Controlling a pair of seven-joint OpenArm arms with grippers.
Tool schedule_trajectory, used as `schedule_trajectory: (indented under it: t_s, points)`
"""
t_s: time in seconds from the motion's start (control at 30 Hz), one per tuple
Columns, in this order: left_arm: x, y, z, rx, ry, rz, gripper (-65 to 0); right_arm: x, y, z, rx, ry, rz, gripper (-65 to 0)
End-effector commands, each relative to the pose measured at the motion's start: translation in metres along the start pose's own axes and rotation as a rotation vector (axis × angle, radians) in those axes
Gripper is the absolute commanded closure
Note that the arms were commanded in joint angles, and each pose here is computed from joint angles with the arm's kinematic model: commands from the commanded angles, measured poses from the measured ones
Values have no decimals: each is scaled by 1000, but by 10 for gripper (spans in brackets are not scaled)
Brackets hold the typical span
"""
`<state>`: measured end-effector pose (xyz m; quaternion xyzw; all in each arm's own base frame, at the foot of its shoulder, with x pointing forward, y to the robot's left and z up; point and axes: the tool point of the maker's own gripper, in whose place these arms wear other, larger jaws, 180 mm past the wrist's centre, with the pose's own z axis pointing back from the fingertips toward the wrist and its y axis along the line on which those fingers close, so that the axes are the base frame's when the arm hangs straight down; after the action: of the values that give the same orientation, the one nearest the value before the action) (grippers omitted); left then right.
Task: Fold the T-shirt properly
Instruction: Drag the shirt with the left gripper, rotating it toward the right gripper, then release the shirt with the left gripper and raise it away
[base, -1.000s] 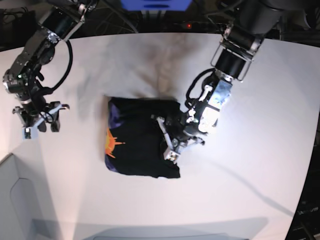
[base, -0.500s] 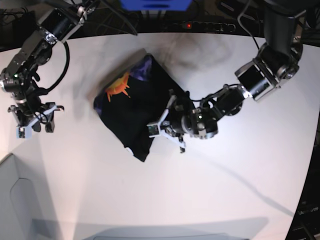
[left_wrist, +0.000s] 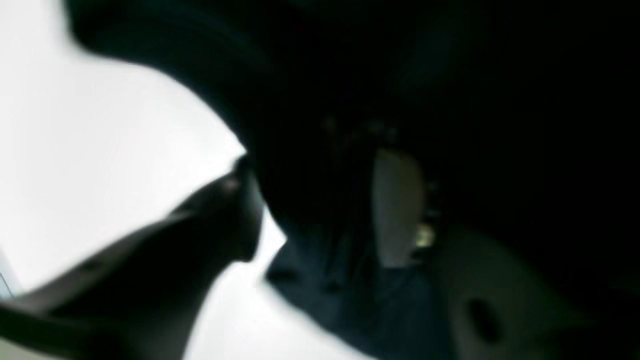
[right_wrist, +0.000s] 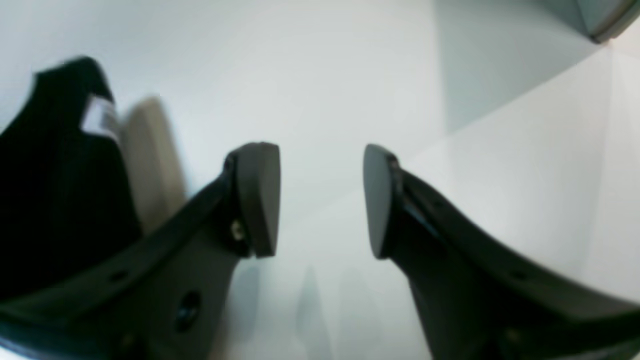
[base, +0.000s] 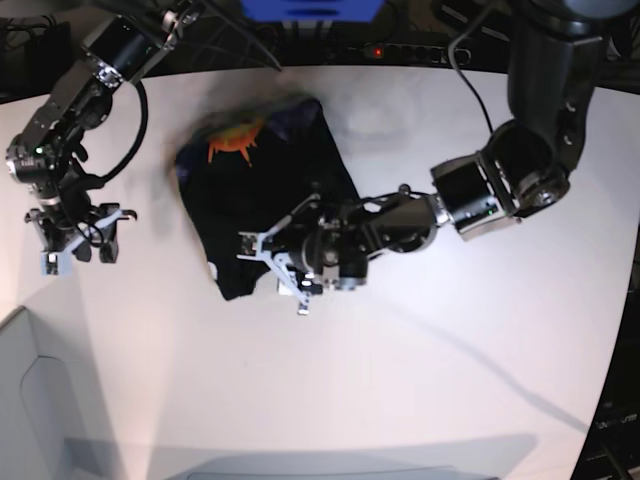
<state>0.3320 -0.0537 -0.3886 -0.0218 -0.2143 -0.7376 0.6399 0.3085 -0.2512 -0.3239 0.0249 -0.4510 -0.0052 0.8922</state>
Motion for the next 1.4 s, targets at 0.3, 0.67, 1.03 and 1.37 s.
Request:
schedule_trajectory:
  t_s: [0.3, 0.67, 1.03, 1.37]
  points:
    - [8, 85, 83, 249, -193, 151, -462, 8, -1, 4, 3, -36, 24, -252]
    - [-120, 1, 93, 282, -184, 683, -461, -2, 44, -7, 118, 2, 89, -252]
    - [-111, -84, 43, 79, -127, 845, -461, -10, 82, -13, 215, 33, 148, -252]
    - [-99, -70, 5, 18, -170, 961, -461, -30, 106, -8, 277, 77, 185, -252]
